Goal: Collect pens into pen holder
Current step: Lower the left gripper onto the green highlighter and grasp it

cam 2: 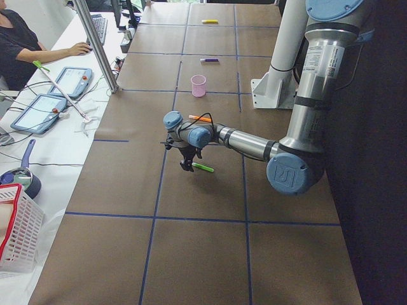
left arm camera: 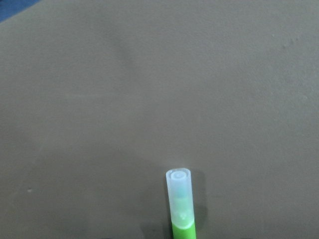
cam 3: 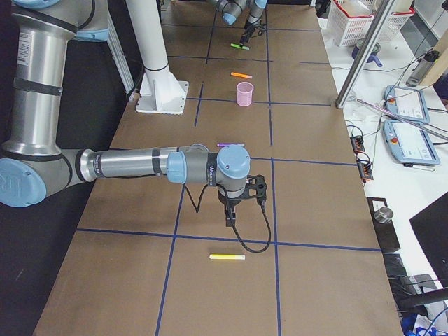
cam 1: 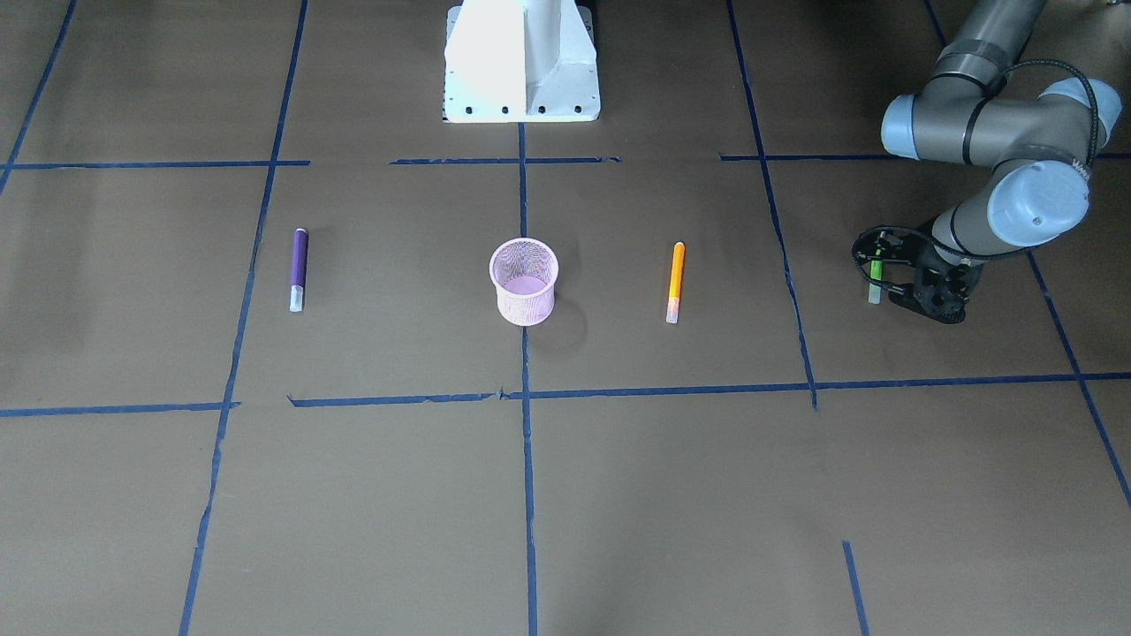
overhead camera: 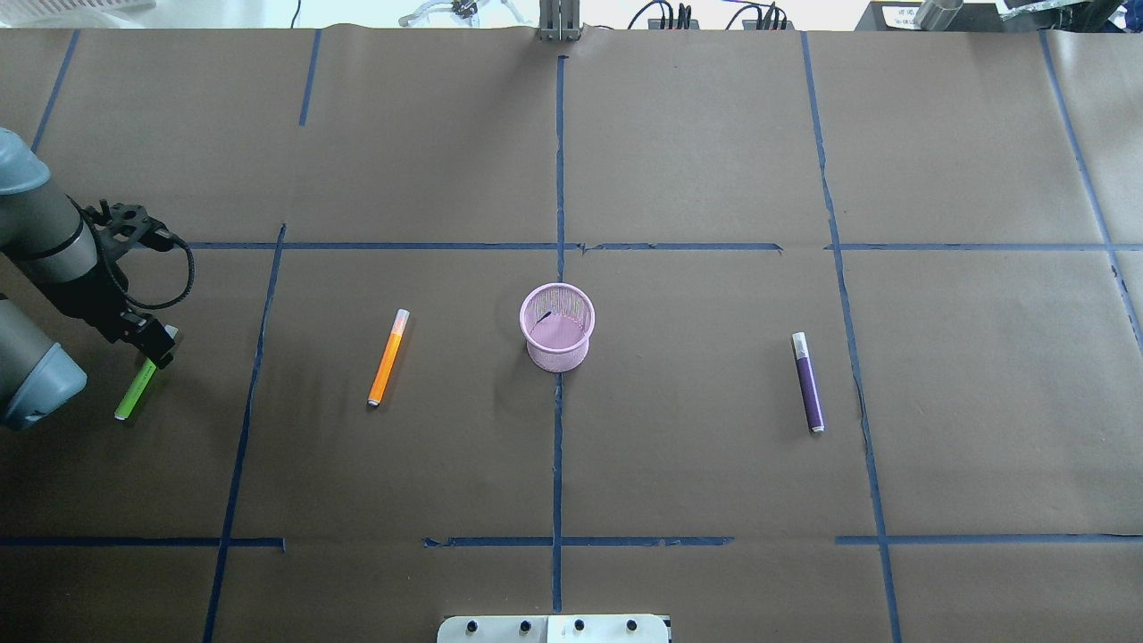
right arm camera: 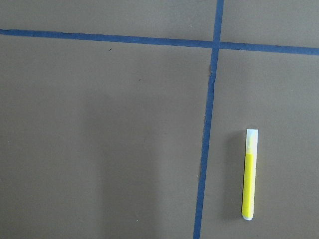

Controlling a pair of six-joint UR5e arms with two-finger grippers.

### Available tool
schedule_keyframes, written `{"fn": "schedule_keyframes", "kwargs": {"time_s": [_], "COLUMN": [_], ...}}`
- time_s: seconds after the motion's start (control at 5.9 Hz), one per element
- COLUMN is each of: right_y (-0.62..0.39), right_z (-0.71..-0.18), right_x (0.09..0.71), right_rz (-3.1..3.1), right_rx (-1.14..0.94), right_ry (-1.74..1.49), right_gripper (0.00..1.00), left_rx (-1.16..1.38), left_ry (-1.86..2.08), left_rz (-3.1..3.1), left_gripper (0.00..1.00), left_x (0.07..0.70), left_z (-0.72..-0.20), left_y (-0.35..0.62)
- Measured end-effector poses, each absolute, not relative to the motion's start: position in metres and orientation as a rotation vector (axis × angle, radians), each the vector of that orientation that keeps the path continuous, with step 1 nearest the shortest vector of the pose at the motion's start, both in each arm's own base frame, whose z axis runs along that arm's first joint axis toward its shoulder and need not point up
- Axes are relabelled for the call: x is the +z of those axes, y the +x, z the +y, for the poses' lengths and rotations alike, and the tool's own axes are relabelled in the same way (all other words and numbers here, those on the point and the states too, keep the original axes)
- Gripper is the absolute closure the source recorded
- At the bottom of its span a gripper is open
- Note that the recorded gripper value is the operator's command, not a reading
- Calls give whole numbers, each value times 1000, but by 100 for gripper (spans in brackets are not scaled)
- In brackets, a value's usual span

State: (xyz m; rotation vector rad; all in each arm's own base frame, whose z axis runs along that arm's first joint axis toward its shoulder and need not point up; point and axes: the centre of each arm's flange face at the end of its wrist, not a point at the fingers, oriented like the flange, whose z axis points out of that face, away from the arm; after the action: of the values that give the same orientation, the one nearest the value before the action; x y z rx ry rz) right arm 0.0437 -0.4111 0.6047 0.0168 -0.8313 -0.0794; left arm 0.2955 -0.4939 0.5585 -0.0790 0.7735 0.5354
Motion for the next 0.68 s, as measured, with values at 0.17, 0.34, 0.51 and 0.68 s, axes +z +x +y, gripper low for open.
{"fn": "schedule_keyframes", "kwargs": {"time_s": [0.17, 0.34, 0.51, 0.68], "right_y": [44, 44, 44, 44], "right_z": [-411, -411, -411, -411], "right_x": [605, 606, 606, 606], "right_rz": [-830, -830, -830, -829], "right_rx": [-79, -78, -78, -79], "right_ry": [16, 15, 14, 14], "right_gripper": [0, 0, 0, 0], "left_rx": [539, 544, 548, 551], "left_ry": [-82, -84, -86, -87], "left_rz": [773, 773, 772, 772], "left_gripper": [42, 43, 55, 78], "left_x": [559, 560, 560, 560], "left_z": [-493, -492, -491, -490], "left_y": [297, 300, 302, 303]}}
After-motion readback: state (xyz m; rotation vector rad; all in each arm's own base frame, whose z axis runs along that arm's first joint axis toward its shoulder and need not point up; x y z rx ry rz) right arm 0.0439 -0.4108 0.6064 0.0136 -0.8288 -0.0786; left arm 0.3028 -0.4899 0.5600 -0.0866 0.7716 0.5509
